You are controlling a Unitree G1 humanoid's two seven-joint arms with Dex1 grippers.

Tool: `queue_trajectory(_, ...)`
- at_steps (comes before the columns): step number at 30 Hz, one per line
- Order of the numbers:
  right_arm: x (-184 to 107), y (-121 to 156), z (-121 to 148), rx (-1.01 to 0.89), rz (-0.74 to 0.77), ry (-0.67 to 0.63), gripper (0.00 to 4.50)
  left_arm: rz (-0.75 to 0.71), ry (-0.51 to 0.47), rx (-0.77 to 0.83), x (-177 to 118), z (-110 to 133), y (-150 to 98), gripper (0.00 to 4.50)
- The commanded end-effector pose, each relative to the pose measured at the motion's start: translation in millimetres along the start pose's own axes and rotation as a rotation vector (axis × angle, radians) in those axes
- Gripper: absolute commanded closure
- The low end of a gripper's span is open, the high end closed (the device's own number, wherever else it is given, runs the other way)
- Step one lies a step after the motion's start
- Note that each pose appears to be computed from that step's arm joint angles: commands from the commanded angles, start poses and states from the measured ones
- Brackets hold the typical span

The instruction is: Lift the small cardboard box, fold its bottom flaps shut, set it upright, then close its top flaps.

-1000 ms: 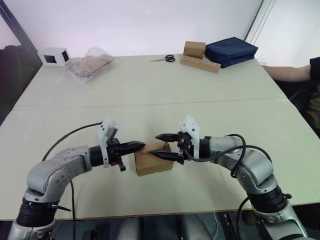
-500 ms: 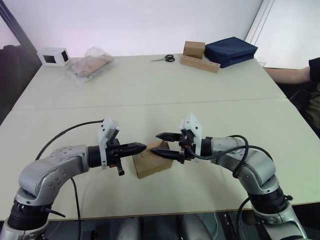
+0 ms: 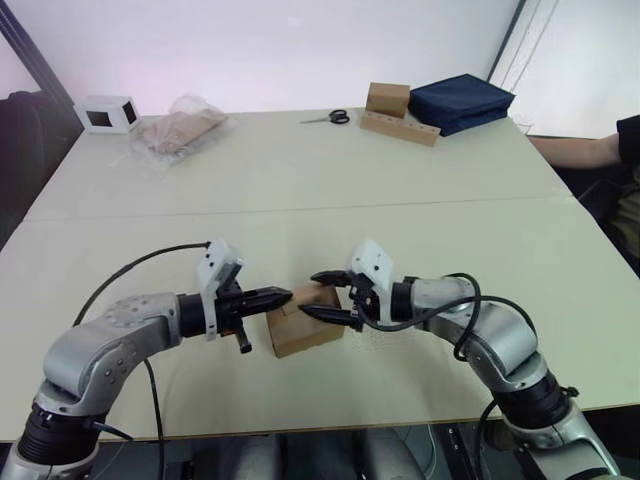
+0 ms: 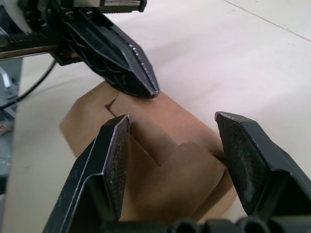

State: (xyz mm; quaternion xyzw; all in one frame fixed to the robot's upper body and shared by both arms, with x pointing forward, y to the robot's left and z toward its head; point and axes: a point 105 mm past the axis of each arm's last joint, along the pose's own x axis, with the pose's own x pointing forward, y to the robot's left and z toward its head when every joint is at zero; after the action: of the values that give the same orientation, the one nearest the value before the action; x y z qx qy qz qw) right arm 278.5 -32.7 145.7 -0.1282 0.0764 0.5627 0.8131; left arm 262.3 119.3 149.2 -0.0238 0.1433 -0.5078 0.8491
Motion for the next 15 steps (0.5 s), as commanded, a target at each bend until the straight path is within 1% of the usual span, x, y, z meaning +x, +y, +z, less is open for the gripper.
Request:
queue_trajectory(1,1.9,1.2,-5.1,-0.057,-0.001,0.038,1.61,-0.001,-0.021,-0.014,0.9,1.7,0.4,4.5)
queue_trajectory(5,1.7,-0.2,-6.9,-0.085,-0.01,0.046,1.61,-0.001,-0.071,-0.042,-0.4,10.1,2.2,4.5)
queue_trajectory(8,1.7,-3.0,-7.5,-0.106,-0.027,0.046,1.61,-0.027,-0.106,-0.083,-2.4,15.6,-1.0,4.5)
queue_trajectory(15,-0.7,-7.6,-7.5,-0.186,-0.049,0.045,1.61,-0.004,-0.094,-0.091,-7.5,12.4,2.3,4.5)
